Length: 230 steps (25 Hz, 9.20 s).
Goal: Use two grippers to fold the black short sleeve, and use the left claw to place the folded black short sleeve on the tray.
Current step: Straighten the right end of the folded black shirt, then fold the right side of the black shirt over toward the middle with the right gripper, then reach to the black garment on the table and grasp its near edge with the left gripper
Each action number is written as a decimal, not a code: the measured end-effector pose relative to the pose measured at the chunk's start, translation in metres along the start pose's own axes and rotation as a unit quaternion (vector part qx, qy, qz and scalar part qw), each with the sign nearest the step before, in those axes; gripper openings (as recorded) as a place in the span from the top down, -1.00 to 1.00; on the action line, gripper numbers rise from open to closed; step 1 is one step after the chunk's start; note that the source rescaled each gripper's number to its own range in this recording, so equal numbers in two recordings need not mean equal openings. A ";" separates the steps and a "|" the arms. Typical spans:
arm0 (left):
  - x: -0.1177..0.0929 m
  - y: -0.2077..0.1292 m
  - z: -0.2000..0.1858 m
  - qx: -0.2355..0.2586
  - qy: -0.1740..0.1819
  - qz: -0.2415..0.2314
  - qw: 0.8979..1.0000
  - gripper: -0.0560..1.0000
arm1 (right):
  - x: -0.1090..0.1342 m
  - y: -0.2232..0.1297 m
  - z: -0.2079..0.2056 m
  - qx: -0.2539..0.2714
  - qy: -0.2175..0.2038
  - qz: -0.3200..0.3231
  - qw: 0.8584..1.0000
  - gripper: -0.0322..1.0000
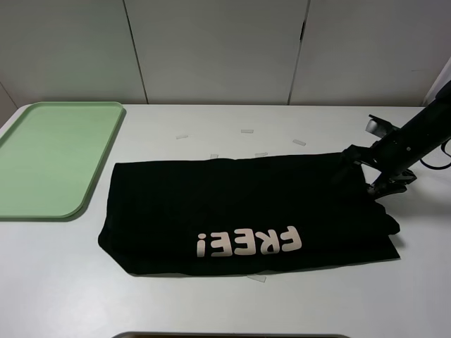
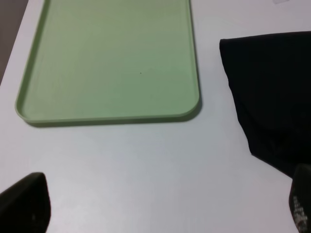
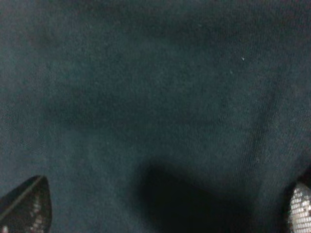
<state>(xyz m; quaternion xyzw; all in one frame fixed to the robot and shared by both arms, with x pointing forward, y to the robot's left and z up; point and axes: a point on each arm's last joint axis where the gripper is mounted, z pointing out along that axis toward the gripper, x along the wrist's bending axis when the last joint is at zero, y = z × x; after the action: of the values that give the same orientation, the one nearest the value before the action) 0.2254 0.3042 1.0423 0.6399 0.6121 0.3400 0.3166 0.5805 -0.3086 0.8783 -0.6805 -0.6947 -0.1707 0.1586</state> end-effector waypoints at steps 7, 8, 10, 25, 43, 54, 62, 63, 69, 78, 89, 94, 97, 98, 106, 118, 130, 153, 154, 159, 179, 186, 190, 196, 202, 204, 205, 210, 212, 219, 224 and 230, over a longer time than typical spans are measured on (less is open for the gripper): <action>0.000 0.000 0.000 0.000 0.000 0.000 1.000 -0.97 | 0.007 -0.002 0.009 0.003 0.007 -0.006 1.000 -1.00; 0.000 0.000 0.000 0.000 0.000 0.000 1.000 -0.97 | 0.009 -0.003 0.011 0.002 0.007 -0.009 1.000 -1.00; 0.000 0.000 0.000 0.000 0.000 0.000 1.000 -0.97 | 0.015 -0.006 0.016 0.002 0.015 -0.010 1.000 -1.00; 0.000 0.000 0.000 0.000 0.000 0.000 1.000 -0.96 | 0.020 -0.013 0.034 0.023 -0.010 -0.018 1.000 0.93; 0.000 0.000 0.000 0.000 0.000 0.000 1.000 -0.96 | 0.044 -0.014 -0.044 -0.087 -0.258 -0.002 0.962 0.93; 0.000 0.000 0.000 0.000 0.000 0.000 1.000 -0.96 | 0.120 -0.029 -0.021 -0.085 -0.182 0.008 0.979 0.93; 0.000 0.000 0.000 0.000 0.000 0.000 1.000 -0.96 | 0.148 -0.033 -0.009 -0.097 -0.143 -0.004 0.985 0.93; 0.000 0.000 0.000 0.000 0.000 0.000 1.000 -0.96 | 0.151 -0.034 -0.008 -0.096 -0.138 -0.005 0.986 0.93; 0.000 0.000 0.000 0.000 0.000 0.000 1.000 -0.96 | 0.155 -0.035 0.004 -0.074 -0.117 -0.024 0.990 0.67; 0.000 0.000 0.000 0.001 0.001 0.000 1.000 -0.96 | 0.181 -0.043 0.015 -0.039 -0.019 -0.140 0.989 -0.90; 0.000 0.000 0.000 0.001 0.001 0.000 1.000 -0.96 | 0.222 -0.063 0.020 -0.005 0.126 -0.256 0.958 -1.00; 0.000 0.000 0.000 0.001 0.001 0.000 1.000 -0.96 | 0.209 -0.060 0.010 0.001 0.017 -0.292 0.956 -1.00; 0.000 0.000 0.000 0.001 0.001 0.000 1.000 -0.96 | 0.210 -0.054 -0.011 -0.024 -0.039 -0.269 0.962 -1.00; 0.000 0.000 0.000 0.001 0.001 0.000 1.000 -0.96 | 0.210 -0.052 -0.018 -0.035 -0.061 -0.260 0.963 -1.00; 0.000 0.000 0.000 0.001 0.001 0.000 1.000 -0.96 | 0.185 -0.038 -0.046 -0.110 -0.178 -0.236 0.949 -1.00; 0.000 0.000 0.000 0.001 0.001 0.000 1.000 -0.96 | 0.130 -0.074 0.006 -0.121 -0.199 -0.205 0.951 -1.00; 0.000 0.000 0.000 0.000 0.001 0.000 1.000 -0.96 | 0.164 -0.110 0.049 -0.130 -0.137 -0.186 0.964 -1.00; 0.000 0.000 0.000 0.000 0.001 0.000 1.000 -0.96 | 0.221 -0.097 -0.026 -0.258 -0.075 -0.265 0.926 -1.00; 0.000 0.000 0.000 0.000 0.001 0.000 1.000 -0.96 | 0.221 -0.098 -0.033 -0.264 -0.078 -0.273 0.922 -1.00; 0.000 0.000 0.000 0.000 0.001 0.000 1.000 -0.96 | 0.203 -0.108 -0.084 -0.294 -0.113 -0.272 0.909 -1.00; 0.000 0.000 0.000 0.000 0.001 0.000 1.000 -0.96 | 0.131 -0.314 -0.234 -0.571 -0.168 -0.135 0.792 -1.00; 0.000 0.000 0.000 0.000 0.001 0.000 1.000 -0.96 | 0.112 -0.377 -0.224 -0.615 -0.190 -0.133 0.754 -1.00; 0.000 0.000 0.000 0.000 0.001 0.000 1.000 -0.96 | 0.107 -0.376 -0.210 -0.574 -0.188 -0.126 0.787 -1.00; 0.000 0.000 0.000 0.000 0.001 0.000 1.000 -0.96 | 0.098 -0.358 -0.173 -0.502 -0.168 -0.124 0.839 -1.00; 0.000 0.000 0.000 0.000 0.001 0.000 1.000 -0.96 | 0.092 -0.352 -0.161 -0.471 -0.176 -0.148 0.852 -1.00; 0.000 0.000 0.000 0.000 0.001 0.000 1.000 -0.96 | 0.091 -0.349 -0.161 -0.479 -0.173 -0.166 0.845 -1.00; 0.000 0.000 0.000 0.000 0.001 0.000 1.000 -0.96 | 0.092 -0.348 -0.161 -0.483 -0.169 -0.169 0.842 -1.00; 0.000 0.000 0.000 0.000 0.001 0.000 1.000 -0.96 | 0.096 -0.342 -0.155 -0.493 -0.133 -0.175 0.841 -1.00; 0.000 0.000 0.000 0.000 0.001 0.000 1.000 -0.96 | 0.096 -0.342 -0.155 -0.495 -0.132 -0.176 0.841 -1.00; 0.000 0.000 0.000 0.000 0.001 0.000 1.000 -0.96 | 0.097 -0.342 -0.155 -0.495 -0.130 -0.177 0.840 -1.00; 0.000 0.000 0.000 0.000 0.001 0.000 1.000 -0.96 | 0.097 -0.342 -0.155 -0.495 -0.130 -0.177 0.840 -1.00; 0.000 0.000 0.000 0.000 0.001 0.000 1.000 -0.96 | 0.097 -0.342 -0.155 -0.495 -0.130 -0.177 0.840 -1.00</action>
<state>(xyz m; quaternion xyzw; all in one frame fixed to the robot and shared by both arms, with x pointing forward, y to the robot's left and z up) 0.2253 0.3043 1.0423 0.6400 0.6123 0.3401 0.3159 0.2344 -0.2978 1.0529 -0.5495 -0.6407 -0.4270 -0.3244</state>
